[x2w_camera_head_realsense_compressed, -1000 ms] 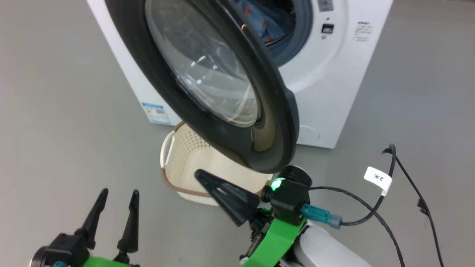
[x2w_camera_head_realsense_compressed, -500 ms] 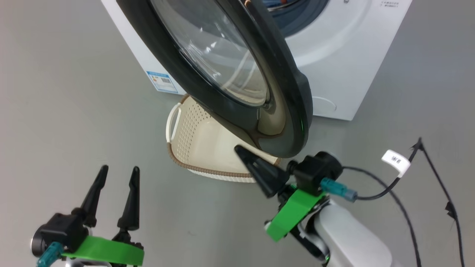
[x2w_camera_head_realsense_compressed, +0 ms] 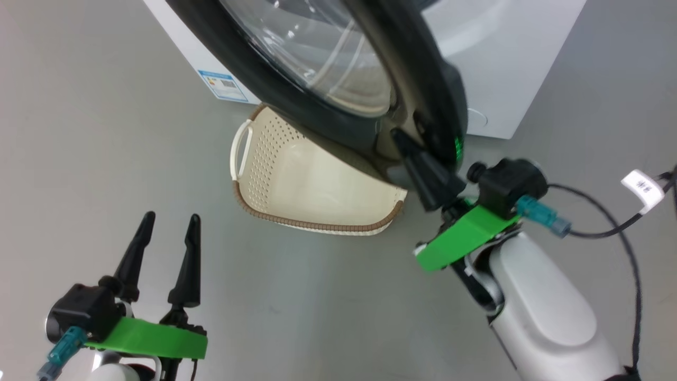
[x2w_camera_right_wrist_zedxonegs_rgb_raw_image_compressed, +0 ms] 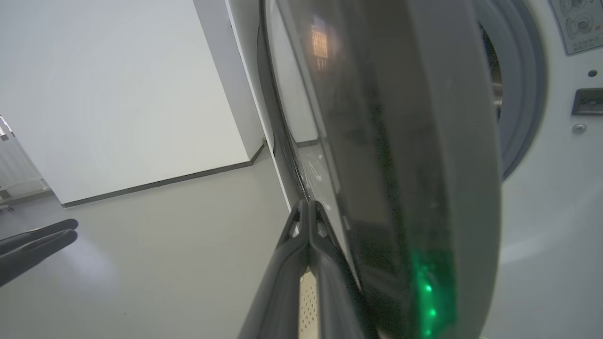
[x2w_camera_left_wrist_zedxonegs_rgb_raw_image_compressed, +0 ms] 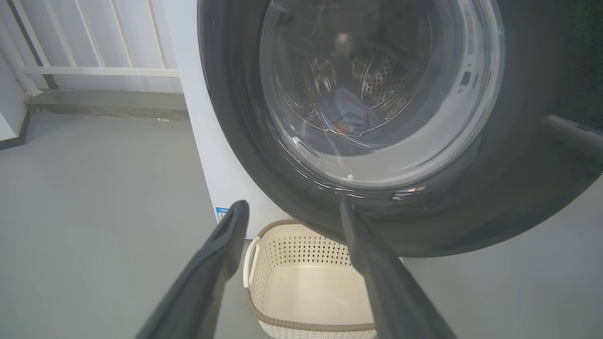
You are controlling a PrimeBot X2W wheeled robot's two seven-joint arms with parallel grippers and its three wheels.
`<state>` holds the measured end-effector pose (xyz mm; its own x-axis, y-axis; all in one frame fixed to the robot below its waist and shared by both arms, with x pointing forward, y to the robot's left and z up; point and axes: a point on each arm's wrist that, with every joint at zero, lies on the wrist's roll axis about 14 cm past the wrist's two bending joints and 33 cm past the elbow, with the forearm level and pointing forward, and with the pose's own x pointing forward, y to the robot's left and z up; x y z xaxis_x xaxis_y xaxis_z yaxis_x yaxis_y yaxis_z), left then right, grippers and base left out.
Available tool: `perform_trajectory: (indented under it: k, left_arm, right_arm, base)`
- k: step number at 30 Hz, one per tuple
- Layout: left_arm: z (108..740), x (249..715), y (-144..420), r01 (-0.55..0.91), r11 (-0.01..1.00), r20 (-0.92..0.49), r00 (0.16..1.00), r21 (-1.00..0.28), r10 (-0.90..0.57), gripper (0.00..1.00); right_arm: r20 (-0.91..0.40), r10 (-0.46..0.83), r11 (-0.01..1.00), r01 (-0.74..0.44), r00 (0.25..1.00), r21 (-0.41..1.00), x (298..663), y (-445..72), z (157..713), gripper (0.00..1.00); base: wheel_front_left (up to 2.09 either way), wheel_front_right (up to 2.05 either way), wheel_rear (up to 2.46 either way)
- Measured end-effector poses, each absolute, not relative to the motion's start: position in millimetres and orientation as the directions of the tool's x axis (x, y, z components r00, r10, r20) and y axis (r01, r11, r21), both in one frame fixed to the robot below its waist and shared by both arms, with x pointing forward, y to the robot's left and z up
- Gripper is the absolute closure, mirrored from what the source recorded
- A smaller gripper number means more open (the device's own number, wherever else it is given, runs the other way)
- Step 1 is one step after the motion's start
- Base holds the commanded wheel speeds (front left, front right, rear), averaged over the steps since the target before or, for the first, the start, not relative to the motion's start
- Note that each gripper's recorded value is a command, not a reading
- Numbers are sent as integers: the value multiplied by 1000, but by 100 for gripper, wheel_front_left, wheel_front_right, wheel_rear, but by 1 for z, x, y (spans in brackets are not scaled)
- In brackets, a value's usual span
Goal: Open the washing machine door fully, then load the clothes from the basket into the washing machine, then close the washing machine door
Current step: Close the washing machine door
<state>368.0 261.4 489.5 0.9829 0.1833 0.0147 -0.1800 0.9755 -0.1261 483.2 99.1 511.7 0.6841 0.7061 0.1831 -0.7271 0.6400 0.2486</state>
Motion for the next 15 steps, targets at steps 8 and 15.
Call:
perform_trajectory:
  k: [8, 15]
  left_arm:
    - [483, 386, 258, -164, 978, 2, 986, -129, 165, 0]
    - [479, 400, 255, -149, 980, -2, 989, -134, 150, 0]
  right_arm:
    - [228, 603, 728, -644, 765, 236, 539, 72, 520, 100]
    - [250, 550, 761, -602, 797, 241, 575, 63, 523, 100]
  base:
    - [0, 0, 0]
    - [0, 0, 0]
